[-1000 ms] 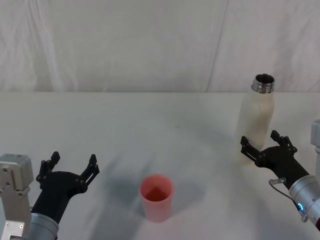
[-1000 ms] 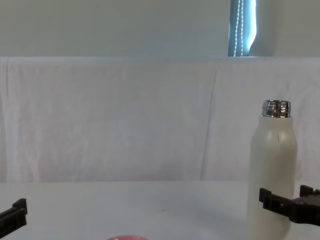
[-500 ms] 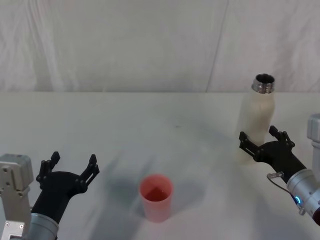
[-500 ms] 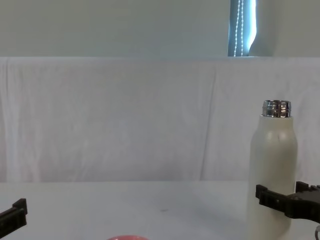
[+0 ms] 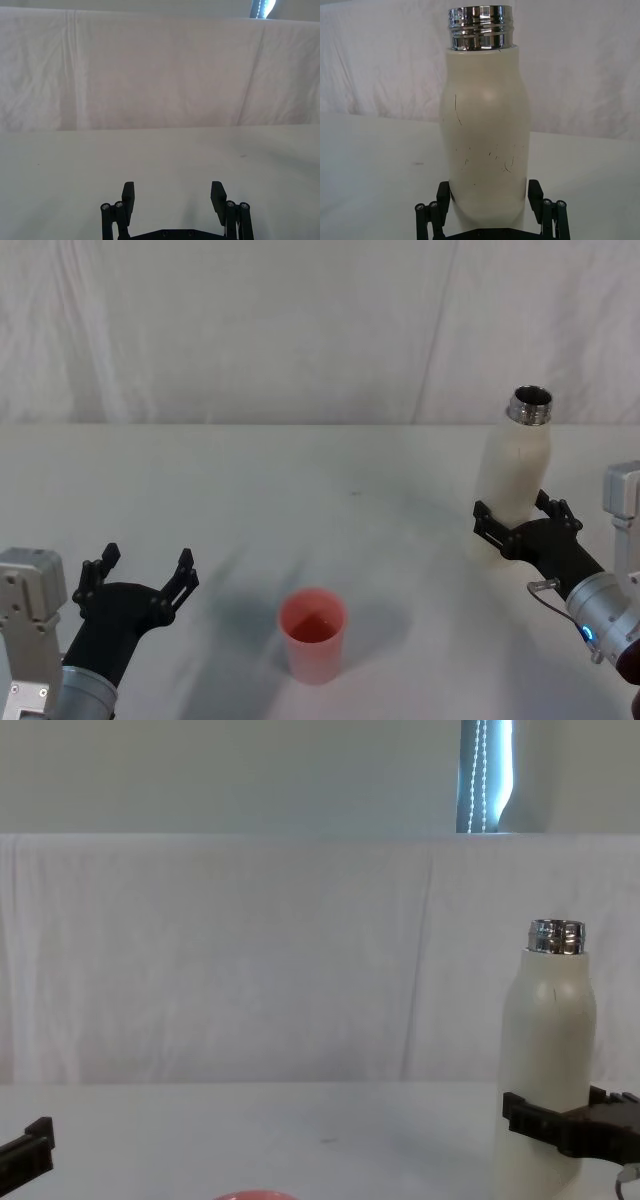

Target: Grasp the thermos with one hand and pour water into the cup lid.

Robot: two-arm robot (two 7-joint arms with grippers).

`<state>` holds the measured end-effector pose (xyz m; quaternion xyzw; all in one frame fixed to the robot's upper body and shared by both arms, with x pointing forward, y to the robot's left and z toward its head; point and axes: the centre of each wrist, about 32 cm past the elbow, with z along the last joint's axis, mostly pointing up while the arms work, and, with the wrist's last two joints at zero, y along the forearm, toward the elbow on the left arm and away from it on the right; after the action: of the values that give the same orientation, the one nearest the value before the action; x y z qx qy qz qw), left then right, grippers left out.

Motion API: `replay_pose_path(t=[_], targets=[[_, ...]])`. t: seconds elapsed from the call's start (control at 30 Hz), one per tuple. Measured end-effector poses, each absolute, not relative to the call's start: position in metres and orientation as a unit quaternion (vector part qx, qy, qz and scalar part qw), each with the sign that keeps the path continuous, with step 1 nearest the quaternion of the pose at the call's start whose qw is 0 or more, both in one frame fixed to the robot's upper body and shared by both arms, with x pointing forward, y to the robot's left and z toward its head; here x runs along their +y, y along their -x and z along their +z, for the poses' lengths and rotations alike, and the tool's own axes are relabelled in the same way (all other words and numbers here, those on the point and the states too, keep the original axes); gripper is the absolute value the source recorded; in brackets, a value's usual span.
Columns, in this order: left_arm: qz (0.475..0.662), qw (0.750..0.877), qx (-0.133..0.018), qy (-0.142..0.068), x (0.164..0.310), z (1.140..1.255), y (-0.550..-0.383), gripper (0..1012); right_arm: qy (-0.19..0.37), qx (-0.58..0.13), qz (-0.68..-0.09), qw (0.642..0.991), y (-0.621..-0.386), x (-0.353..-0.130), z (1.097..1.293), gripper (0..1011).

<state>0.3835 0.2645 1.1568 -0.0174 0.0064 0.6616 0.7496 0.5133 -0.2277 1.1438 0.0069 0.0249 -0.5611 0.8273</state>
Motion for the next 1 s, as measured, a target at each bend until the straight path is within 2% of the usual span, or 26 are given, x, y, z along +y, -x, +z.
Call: replay_pose_path(t=[1.0], targets=[[0.662,0.75,0.006,0.017,0.265,1.157,-0.384,1001,-0.004,0.016,-0.555,0.832,-0.525,-0.219,1.144,1001]])
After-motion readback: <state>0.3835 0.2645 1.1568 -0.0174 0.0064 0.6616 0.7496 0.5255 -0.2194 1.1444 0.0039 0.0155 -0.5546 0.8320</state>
